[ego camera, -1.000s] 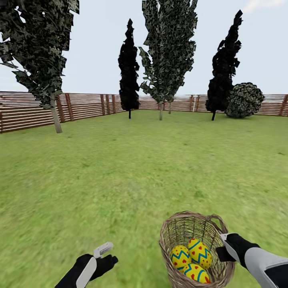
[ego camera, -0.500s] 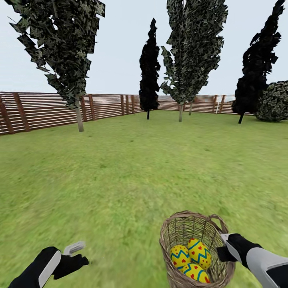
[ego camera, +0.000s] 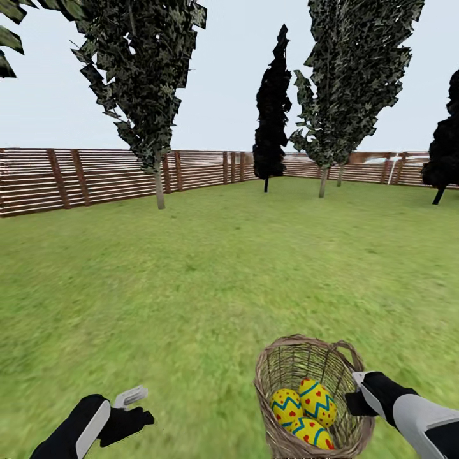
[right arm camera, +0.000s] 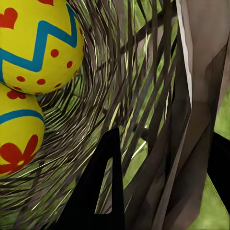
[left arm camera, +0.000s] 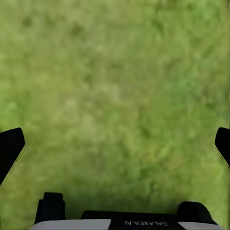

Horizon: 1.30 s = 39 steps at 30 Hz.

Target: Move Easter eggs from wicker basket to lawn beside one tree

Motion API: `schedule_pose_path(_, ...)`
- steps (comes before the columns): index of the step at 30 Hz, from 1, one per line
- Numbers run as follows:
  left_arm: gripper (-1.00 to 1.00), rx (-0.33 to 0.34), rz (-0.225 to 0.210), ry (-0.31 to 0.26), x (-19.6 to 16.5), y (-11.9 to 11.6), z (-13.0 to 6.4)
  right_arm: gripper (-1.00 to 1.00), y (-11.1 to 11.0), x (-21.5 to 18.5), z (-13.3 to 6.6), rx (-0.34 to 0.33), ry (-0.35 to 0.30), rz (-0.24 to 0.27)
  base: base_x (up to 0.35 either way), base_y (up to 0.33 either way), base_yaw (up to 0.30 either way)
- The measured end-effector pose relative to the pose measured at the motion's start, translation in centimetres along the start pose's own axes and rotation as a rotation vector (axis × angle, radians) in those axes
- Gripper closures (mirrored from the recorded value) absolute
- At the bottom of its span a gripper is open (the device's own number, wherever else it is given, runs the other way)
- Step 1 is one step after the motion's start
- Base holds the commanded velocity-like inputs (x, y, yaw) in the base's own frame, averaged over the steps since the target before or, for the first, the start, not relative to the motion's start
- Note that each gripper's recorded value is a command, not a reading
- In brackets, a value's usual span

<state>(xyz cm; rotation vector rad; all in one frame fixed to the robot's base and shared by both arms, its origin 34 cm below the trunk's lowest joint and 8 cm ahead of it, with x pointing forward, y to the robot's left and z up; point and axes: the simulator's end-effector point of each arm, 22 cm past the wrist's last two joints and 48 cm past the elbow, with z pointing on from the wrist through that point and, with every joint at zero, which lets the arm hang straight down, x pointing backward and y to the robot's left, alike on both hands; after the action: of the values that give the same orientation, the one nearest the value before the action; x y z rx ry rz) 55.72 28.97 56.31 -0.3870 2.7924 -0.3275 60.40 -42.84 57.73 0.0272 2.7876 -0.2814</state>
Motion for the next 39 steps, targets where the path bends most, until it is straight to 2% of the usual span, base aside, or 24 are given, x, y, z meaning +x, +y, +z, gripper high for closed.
schedule_pose_path(5, -1.0, 0.002, -0.001, 0.001, -0.2, -0.5, -0.7, 1.0, -0.1, -0.4, -0.8, -0.004, 0.0, 0.004, 0.332, 0.0, 0.294)
schedule_pose_path(9, -1.0, 0.017, 0.0, 0.008, 0.0, -1.8, -1.0, 1.0, -0.4, -0.7, -1.5, -0.001, 0.0, 0.004, 0.332, 0.0, 0.276)
schedule_pose_path(14, -1.0, 0.021, 0.0, 0.01, -0.2, -2.3, -1.8, 1.0, -0.5, -1.0, -2.3, 0.0, 0.0, 0.001, 0.332, 0.0, 0.061)
schedule_pose_path(17, -1.0, 0.043, 0.002, 0.016, 0.1, -4.0, -1.9, 1.0, -0.2, -1.3, -2.8, -0.002, 0.0, -0.002, 0.332, 0.0, 0.257)
schedule_pose_path(19, -1.0, 0.046, 0.003, 0.016, 0.0, -4.3, -2.3, 1.0, -0.1, -1.5, -3.1, -0.009, -0.002, 0.011, 0.329, 0.0, 0.276)
schedule_pose_path(20, -1.0, 0.046, 0.003, 0.014, -0.1, -4.4, -2.4, 1.0, -0.2, -1.6, -3.3, -0.005, -0.002, 0.001, 0.184, 0.0, 0.277)
schedule_pose_path(37, -1.0, 0.062, -0.002, -0.001, -1.3, -6.1, -5.3, 1.0, -0.8, -2.9, -6.2, -0.003, -0.007, -0.003, 0.005, 0.0, 0.277)
schedule_pose_path(39, -1.0, 0.074, 0.002, 0.005, -1.1, -7.0, -5.4, 1.0, -0.9, -3.0, -6.6, -0.002, -0.009, -0.005, 0.0, 0.0, 0.277)
